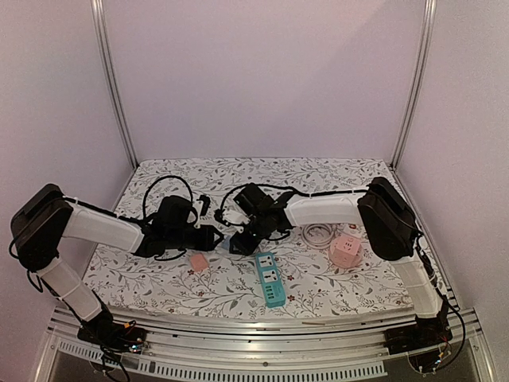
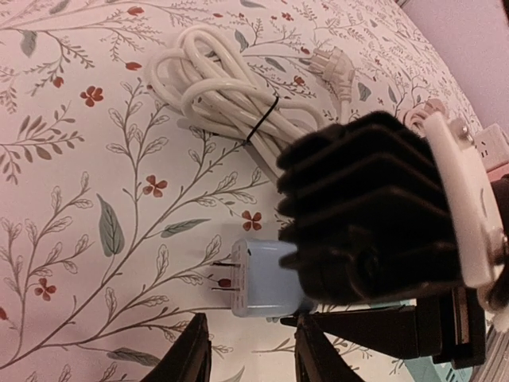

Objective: Insert the plug

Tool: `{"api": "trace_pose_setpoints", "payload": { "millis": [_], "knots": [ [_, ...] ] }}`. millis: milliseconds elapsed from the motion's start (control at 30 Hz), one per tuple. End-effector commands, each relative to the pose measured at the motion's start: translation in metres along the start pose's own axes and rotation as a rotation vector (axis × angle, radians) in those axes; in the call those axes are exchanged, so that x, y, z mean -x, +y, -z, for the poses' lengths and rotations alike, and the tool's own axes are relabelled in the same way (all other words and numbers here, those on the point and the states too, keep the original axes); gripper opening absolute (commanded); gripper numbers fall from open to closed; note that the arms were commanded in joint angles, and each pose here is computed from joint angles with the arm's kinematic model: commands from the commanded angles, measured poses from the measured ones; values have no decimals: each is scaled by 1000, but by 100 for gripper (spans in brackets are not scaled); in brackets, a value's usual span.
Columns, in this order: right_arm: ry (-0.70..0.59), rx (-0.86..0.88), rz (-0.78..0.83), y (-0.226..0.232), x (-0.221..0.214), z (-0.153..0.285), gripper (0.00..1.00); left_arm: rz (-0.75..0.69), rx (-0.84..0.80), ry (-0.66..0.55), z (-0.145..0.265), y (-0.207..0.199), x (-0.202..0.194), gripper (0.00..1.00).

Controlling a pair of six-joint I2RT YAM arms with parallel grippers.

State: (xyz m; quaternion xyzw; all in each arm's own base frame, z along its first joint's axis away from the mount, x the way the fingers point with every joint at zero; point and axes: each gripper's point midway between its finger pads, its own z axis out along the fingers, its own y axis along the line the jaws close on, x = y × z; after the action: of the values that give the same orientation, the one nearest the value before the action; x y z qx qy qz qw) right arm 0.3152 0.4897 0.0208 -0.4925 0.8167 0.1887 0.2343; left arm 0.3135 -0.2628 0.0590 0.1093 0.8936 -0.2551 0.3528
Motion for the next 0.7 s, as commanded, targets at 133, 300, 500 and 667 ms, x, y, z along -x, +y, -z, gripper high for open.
{"api": "trace_pose_setpoints", "payload": {
  "millis": [133, 300, 500, 667],
  "knots": [
    [24, -6, -32, -4, -19, -16, 27, -6, 30, -3, 6, 10, -3, 37],
    [-18, 4, -28, 0, -6, -1, 23, -6, 42, -27, 16, 12, 1, 38],
    [-46, -10, -6, 4, 3, 17, 17, -6, 54, -71, 34, 13, 7, 44],
    [-101, -36, 29, 8, 13, 50, 15, -10, 68, -122, 47, 14, 16, 57]
  ]
}}
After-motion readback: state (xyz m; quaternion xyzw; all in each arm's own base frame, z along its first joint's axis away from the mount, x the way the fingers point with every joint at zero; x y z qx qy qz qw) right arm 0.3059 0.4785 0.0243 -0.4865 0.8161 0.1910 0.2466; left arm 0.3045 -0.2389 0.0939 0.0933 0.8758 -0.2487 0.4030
